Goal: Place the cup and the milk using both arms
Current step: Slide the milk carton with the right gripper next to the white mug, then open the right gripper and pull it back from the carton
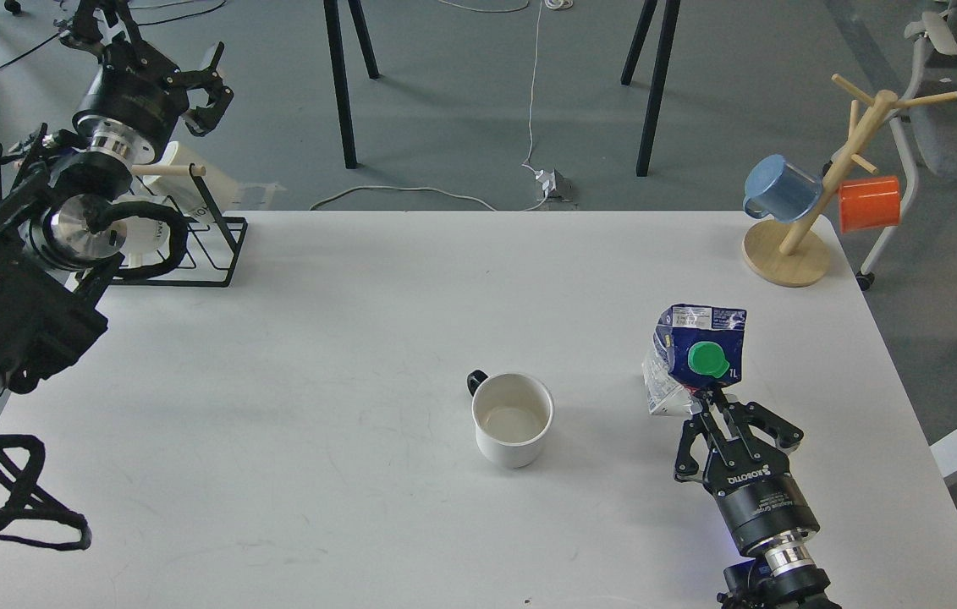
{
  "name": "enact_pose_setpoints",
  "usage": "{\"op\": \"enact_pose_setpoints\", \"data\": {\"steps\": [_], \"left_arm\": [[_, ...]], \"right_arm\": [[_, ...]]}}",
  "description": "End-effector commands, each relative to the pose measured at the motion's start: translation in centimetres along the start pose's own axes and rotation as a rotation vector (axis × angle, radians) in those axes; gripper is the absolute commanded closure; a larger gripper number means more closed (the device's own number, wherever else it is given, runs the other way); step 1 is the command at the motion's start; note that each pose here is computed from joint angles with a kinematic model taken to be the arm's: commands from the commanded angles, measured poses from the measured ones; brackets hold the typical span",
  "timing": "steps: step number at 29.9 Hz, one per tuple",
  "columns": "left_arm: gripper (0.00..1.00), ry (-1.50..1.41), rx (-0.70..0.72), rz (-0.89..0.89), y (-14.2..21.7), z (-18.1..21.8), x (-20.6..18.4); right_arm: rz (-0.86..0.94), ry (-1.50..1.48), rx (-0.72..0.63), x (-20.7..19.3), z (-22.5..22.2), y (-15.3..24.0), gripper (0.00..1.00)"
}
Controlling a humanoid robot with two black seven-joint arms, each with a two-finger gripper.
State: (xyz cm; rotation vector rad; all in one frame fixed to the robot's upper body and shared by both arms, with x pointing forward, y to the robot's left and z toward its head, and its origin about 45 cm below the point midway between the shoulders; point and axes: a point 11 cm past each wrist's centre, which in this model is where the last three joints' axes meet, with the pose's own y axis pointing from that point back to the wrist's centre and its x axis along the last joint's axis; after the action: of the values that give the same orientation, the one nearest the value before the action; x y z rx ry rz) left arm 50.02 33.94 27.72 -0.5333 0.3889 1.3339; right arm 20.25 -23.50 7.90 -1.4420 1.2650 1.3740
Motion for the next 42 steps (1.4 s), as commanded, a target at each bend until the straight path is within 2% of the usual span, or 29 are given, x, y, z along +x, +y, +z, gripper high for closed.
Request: {"op": "enact_pose_setpoints", "data": {"steps": [1, 6, 16, 22, 24, 26, 30, 32, 34, 42], "left_arm": [[0.01, -0.009, -0.006, 0.008, 0.1, 0.5, 0.4], [0.01, -0.015, -0.01, 0.015, 0.2, 0.8, 0.7], [0.01, -0.014, 0.003, 0.025, 0.7, 0.3, 1.2], [0.01, -0.015, 0.008, 0.023, 0.7, 0.1, 1.3], [0.01, -0.015, 0.008, 0.023, 0.7, 0.1, 1.3], [0.01, -0.015, 0.008, 0.021, 0.7, 0.1, 1.2], [0.01, -0.015, 0.008, 0.021, 0.7, 0.1, 1.2], [0.01, -0.015, 0.009, 0.019, 0.7, 0.1, 1.2], [0.01, -0.016, 0.012, 0.019, 0.8, 0.0, 1.3], [0.01, -0.019, 0.012, 0.022, 0.9, 0.0, 1.4]], "right_arm": [[-0.01, -0.049, -0.056, -0.3, 3.2, -0.1, 0.84], [-0.009, -0.078, -0.124, -0.4, 6.0, 0.2, 0.83], [0.027, -0.061, -0.145, 0.9, 6.5, 0.5, 0.82], [0.02, -0.058, -0.161, 0.7, 7.1, 0.1, 0.75], [0.021, -0.06, -0.16, 0.7, 7.0, 0.1, 0.71], [0.021, -0.06, -0.163, 0.7, 7.1, 0.1, 0.6], [0.021, -0.05, -0.166, 0.8, 6.8, 0.1, 0.46], [0.023, -0.05, -0.168, 0.8, 6.8, 0.2, 0.31], [0.022, -0.049, -0.168, 0.8, 6.8, 0.2, 0.03], [0.041, -0.043, -0.177, 1.2, 6.8, 1.2, 0.02]]}}
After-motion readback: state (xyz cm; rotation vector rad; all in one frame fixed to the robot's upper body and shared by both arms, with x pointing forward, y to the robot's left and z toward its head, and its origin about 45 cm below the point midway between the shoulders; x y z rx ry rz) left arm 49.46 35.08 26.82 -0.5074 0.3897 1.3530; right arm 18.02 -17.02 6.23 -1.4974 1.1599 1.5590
